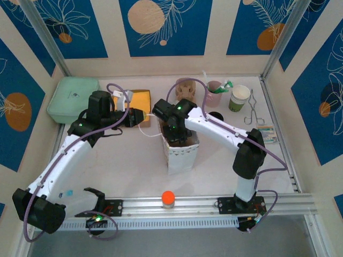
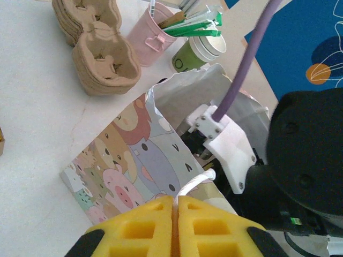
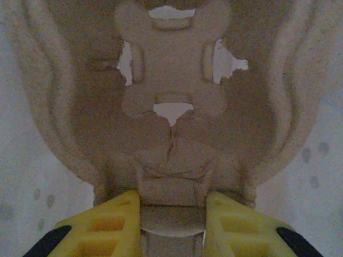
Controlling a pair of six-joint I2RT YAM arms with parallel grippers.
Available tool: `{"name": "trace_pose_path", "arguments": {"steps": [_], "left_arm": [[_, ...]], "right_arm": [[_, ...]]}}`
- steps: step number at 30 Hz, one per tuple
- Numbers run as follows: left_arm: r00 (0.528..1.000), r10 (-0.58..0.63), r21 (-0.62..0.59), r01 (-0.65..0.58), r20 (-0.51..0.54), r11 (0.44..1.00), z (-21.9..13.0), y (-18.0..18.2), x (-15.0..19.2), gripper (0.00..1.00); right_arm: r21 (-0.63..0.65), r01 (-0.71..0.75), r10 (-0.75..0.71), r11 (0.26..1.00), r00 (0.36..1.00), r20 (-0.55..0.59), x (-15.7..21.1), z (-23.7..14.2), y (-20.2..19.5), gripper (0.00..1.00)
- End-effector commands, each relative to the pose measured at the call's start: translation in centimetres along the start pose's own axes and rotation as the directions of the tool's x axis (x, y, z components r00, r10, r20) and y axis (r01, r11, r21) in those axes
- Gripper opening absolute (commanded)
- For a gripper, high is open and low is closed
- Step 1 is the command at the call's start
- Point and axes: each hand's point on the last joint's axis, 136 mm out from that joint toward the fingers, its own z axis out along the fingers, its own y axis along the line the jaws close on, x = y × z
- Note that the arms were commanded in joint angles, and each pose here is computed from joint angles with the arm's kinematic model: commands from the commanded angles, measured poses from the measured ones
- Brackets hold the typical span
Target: Pack the takeout coffee
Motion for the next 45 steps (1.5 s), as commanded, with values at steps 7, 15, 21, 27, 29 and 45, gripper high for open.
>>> {"name": "trace_pose_path", "arguments": {"steps": [7, 15, 21, 27, 29, 45], "left_arm": [[1.000, 0.007, 0.049, -0.009, 0.027, 0.999, -0.9, -1.3, -0.3, 0.10], [0.999, 0.010, 0.055, -0.012, 0.037, 0.998, -1.2, -1.6, -0.5, 0.10], [0.999, 0.012, 0.057, -0.015, 0.042, 0.998, -1.4, -1.8, -0.6, 0.10], [0.999, 0.013, 0.057, -0.015, 0.042, 0.998, -1.6, -1.9, -0.5, 0.10], [0.999, 0.012, 0.056, -0.014, 0.041, 0.998, -1.6, -1.9, -0.5, 0.10], [0.999, 0.018, 0.053, -0.020, 0.044, 0.998, -2.1, -2.2, -0.6, 0.10]], "right_arm": [[-0.008, -0.032, 0.032, 0.999, 0.998, -0.051, 0.5, 2.5, 0.5, 0.27], [-0.004, -0.041, 0.041, 0.999, 0.997, -0.072, 1.1, 3.8, 0.5, 0.26], [-0.002, -0.053, 0.053, 0.999, 0.995, -0.085, 1.4, 4.9, 0.4, 0.26], [-0.002, -0.074, 0.073, 0.997, 0.993, -0.096, 1.6, 5.7, 0.1, 0.25], [-0.002, -0.081, 0.081, 0.997, 0.992, -0.097, 1.7, 6.0, 0.0, 0.25], [0.007, -0.116, 0.116, 0.993, 0.985, -0.130, 2.6, 9.1, -0.4, 0.25]]}}
